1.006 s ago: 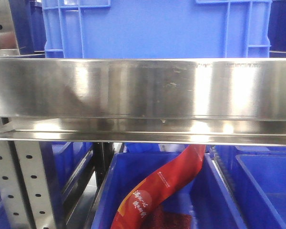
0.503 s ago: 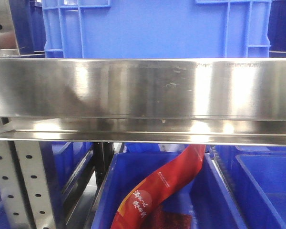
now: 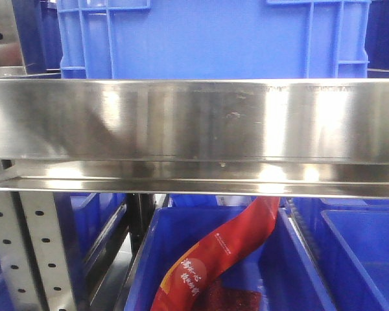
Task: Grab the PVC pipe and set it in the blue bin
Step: 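Move both grippers with their clamps over the open blue bin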
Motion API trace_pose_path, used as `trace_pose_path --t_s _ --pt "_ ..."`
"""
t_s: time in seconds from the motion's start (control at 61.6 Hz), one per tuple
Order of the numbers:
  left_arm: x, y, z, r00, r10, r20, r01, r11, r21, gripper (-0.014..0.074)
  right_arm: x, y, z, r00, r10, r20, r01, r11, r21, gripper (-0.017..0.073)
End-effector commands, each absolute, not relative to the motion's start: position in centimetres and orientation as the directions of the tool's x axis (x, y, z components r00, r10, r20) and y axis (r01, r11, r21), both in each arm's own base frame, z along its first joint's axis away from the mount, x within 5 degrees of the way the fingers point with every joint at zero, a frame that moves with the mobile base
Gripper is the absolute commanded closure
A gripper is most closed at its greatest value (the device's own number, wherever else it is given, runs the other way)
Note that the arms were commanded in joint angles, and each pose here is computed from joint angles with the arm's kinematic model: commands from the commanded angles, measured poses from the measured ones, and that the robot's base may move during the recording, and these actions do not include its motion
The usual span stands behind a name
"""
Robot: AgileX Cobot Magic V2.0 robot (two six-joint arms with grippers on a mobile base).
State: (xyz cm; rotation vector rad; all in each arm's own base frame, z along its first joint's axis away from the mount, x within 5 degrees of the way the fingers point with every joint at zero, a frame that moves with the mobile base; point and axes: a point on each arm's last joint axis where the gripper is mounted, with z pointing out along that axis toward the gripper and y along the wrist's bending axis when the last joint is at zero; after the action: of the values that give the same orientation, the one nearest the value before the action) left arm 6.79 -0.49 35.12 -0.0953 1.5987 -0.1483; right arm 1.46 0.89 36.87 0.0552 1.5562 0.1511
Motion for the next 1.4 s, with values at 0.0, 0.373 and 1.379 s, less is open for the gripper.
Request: trace_pose_path --t_s 0.0,0.373,1.379 --pt "6.5 -0.7 36.1 0.005 -0.211 -0.977 0.052 0.976 -0.21 0.0704 1.6 1.0 37.6 0.03 0.152 -0.988 -0.077 0.986 0.149 0.0728" --pt "6.1 -1.2 37.3 0.014 -0.14 -0.99 0.106 0.985 -0.138 0.0704 3.1 1.2 38.3 0.008 0.166 -0.986 -0.105 0.981 0.164 0.0728" --pt "10.1 -3.2 40.9 -0.086 -0.133 -0.987 0.348 0.925 -0.155 0.0704 8.0 2.8 43.1 -0.054 0.245 -0.968 -0.3 0.921 0.25 0.0728"
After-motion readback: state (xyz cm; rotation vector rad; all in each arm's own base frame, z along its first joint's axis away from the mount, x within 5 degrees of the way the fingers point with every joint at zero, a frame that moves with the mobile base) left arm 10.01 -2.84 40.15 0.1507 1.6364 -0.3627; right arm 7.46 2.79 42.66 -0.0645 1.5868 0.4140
